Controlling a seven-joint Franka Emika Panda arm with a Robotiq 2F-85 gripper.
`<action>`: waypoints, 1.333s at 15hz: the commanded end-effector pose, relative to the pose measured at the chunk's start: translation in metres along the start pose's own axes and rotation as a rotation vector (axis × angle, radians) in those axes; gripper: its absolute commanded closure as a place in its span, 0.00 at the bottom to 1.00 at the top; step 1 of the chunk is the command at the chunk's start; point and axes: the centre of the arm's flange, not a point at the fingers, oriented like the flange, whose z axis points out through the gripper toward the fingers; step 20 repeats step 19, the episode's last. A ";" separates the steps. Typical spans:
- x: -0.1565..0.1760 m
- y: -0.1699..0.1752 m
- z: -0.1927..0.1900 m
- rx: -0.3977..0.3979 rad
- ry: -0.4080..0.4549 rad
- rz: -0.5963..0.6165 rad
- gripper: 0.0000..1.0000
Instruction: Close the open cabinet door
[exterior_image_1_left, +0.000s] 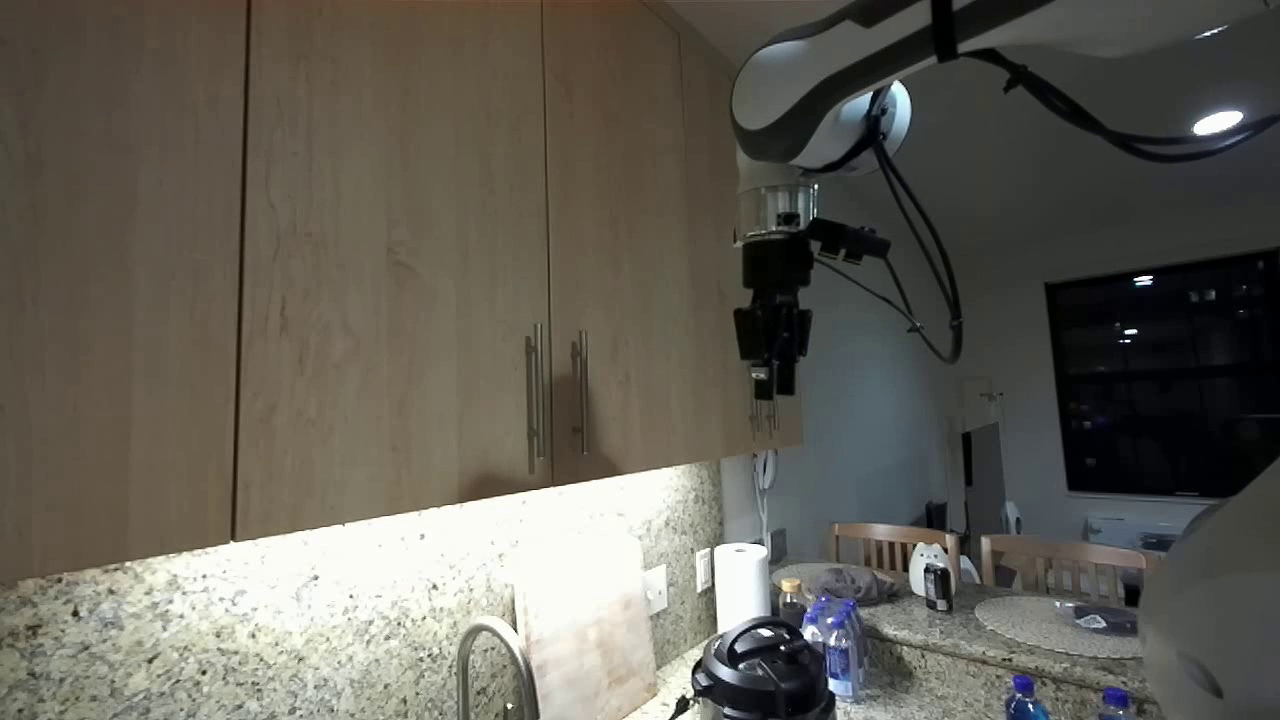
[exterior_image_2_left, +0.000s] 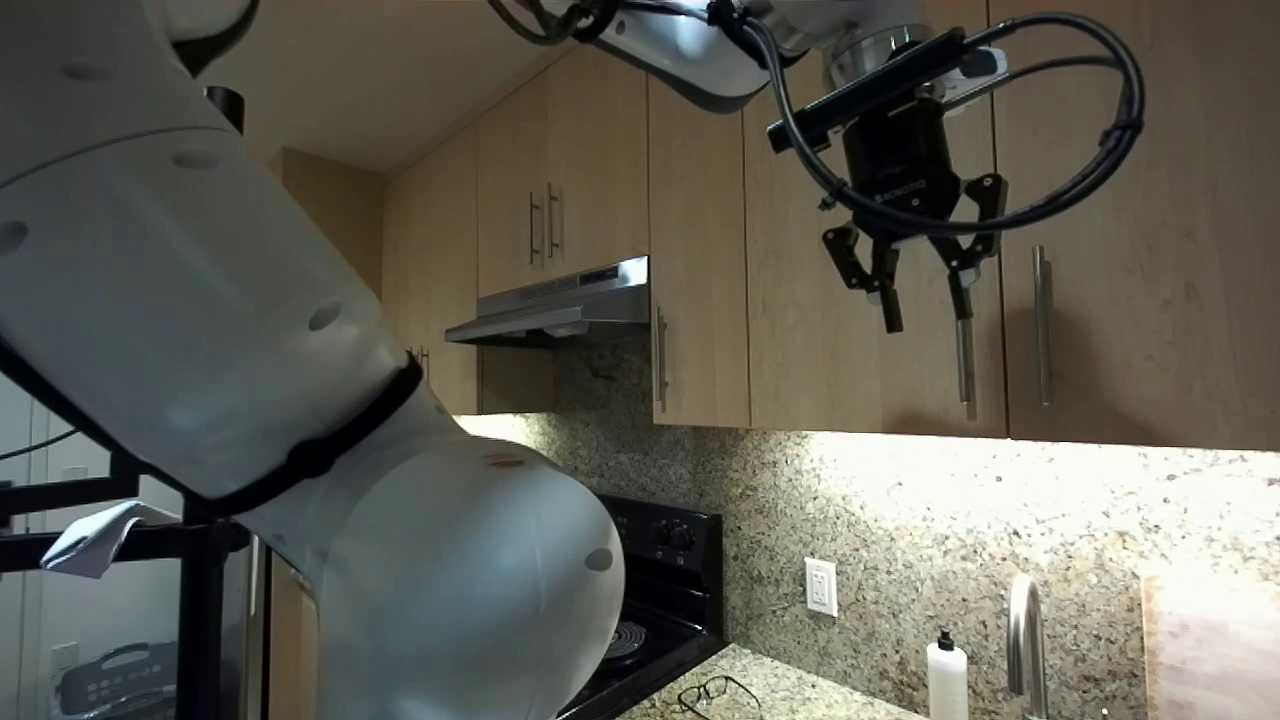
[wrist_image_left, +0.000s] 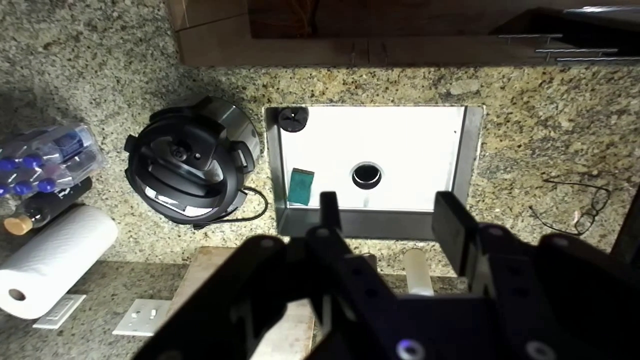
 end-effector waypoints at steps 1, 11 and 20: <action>-0.011 -0.008 0.006 -0.020 -0.012 -0.044 0.16; -0.005 -0.009 0.006 0.005 -0.025 -0.029 0.00; -0.005 -0.009 0.006 0.005 -0.025 -0.029 0.00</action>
